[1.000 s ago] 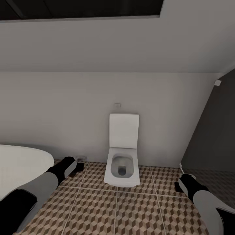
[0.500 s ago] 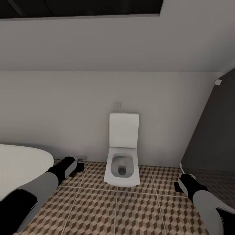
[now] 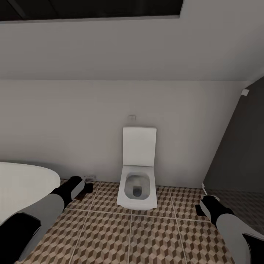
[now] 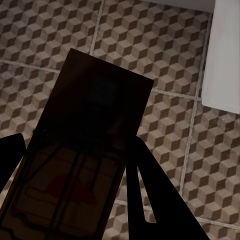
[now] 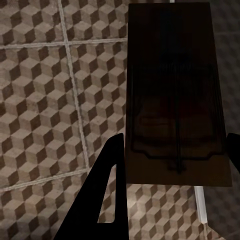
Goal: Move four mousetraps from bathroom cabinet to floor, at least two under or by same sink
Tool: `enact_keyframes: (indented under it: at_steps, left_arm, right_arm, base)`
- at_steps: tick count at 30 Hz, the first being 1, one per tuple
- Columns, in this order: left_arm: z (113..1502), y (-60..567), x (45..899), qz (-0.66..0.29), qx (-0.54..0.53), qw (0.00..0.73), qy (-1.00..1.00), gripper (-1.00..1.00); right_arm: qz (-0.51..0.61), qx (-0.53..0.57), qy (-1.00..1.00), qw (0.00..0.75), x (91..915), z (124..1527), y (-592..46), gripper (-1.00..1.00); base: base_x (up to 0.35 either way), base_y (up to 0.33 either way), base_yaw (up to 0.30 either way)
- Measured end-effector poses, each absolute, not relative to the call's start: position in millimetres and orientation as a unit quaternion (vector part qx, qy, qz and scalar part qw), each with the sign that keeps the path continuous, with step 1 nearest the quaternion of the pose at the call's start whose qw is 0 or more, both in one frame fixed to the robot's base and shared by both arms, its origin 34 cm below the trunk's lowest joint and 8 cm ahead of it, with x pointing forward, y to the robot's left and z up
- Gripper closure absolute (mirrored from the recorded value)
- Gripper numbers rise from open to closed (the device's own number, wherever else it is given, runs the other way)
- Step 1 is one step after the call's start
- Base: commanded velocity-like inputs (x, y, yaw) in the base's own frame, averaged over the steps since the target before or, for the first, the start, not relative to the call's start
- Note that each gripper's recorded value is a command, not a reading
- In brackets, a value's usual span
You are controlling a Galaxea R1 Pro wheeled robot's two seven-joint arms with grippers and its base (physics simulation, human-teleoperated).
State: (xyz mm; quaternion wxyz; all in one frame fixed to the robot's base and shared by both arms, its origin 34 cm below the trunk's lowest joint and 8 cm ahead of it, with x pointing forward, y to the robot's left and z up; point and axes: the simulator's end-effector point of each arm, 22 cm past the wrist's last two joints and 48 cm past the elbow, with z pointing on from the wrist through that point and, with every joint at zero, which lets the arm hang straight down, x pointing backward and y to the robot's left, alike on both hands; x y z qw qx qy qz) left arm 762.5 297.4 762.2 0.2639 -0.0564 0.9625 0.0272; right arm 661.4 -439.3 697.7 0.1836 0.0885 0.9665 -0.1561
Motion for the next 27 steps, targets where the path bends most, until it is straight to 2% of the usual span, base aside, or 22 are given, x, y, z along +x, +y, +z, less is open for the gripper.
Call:
enact_keyframes:
  at_steps: [23,27]
  left_arm:
    - [716.3,301.2,750.0,0.03,-0.064,0.245,0.967,1.0]
    - [692.9,310.0,731.8,0.038,-0.072,0.219,0.972,1.0]
  right_arm:
    - [-0.155,0.089,0.967,0.181,660.4,664.4,-438.7,1.0]
    - [-0.152,0.089,0.967,0.182,661.1,658.1,-438.3,1.0]
  base:
    - [0.0,0.0,0.0]
    - [0.0,0.0,0.0]
